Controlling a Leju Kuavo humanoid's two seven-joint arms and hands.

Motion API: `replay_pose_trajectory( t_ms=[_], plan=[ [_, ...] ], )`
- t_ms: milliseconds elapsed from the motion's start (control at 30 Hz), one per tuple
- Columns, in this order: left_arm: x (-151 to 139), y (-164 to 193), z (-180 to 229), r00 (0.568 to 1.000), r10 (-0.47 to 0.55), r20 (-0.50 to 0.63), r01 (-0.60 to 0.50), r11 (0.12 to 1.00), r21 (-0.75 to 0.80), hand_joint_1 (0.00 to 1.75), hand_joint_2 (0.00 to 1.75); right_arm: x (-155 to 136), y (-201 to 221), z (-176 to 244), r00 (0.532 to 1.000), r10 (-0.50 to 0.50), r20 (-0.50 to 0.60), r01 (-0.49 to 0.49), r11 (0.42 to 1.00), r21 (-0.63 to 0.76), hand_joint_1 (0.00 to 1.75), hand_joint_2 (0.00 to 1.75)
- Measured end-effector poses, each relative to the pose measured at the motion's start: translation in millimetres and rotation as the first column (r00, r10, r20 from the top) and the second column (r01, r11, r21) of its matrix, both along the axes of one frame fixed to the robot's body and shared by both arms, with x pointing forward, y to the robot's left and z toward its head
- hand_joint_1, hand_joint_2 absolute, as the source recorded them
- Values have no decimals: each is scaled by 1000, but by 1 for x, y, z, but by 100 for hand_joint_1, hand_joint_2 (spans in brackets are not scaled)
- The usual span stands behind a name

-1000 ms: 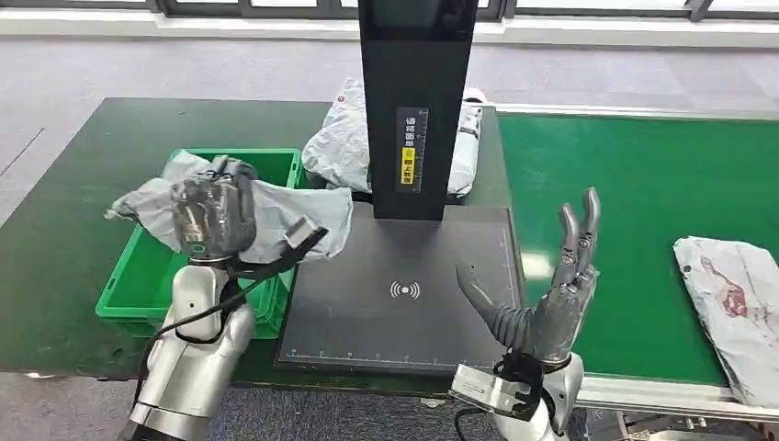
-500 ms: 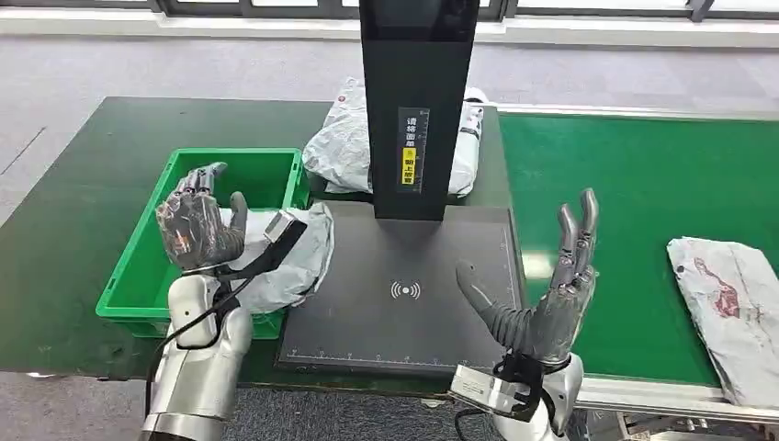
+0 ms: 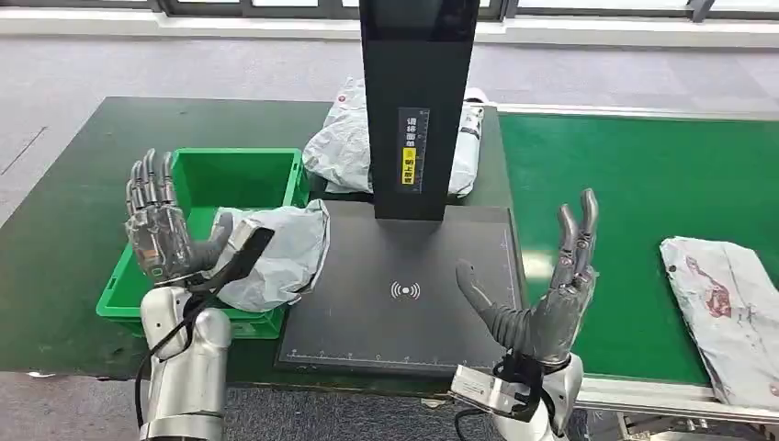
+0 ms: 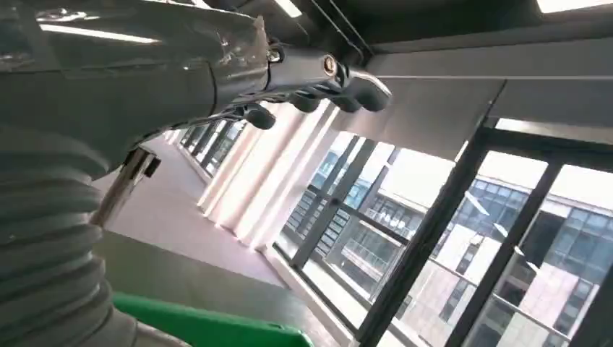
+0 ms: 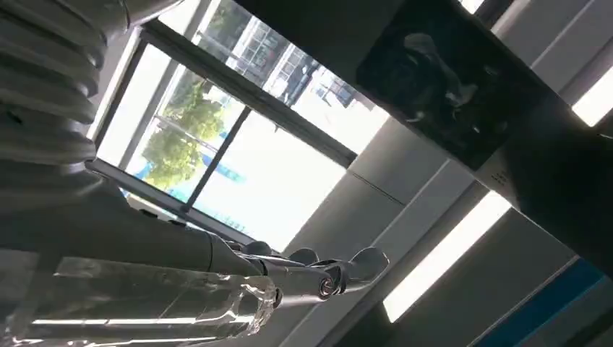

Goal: Moved the parcel from conveyor to table for the left to box.

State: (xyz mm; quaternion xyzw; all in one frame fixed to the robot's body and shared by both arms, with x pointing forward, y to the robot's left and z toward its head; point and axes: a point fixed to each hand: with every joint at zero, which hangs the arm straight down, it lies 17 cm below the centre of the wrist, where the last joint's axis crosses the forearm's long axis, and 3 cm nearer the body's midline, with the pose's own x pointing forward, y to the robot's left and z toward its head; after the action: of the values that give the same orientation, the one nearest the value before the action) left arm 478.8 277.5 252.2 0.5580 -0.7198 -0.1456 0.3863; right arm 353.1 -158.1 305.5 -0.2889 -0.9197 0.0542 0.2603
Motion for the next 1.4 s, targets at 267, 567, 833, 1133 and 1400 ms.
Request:
replay_pose_trajectory(
  t_ms=[267,567,833,1133,1400],
  plan=[
    [-33,43,18,952,-27,304,138,926,-351,0,175,20,-25,-16,996,-72,-45,72,997,-14,0,175],
    [-57,-5,70,710,-263,653,686,465,-559,0,175,93,-174,-88,773,-609,-176,485,748,-454,0,175],
    [-86,-37,104,427,-445,787,901,138,-411,0,175,82,-307,-178,386,-810,-441,618,582,-529,0,175],
    [-93,-43,110,343,-463,818,929,38,-368,0,175,71,-337,-209,254,-807,-534,652,550,-522,0,175],
    [-101,-62,88,317,-490,812,915,-69,-398,0,175,50,-376,-252,23,-752,-659,708,477,-520,0,175]
  ],
)
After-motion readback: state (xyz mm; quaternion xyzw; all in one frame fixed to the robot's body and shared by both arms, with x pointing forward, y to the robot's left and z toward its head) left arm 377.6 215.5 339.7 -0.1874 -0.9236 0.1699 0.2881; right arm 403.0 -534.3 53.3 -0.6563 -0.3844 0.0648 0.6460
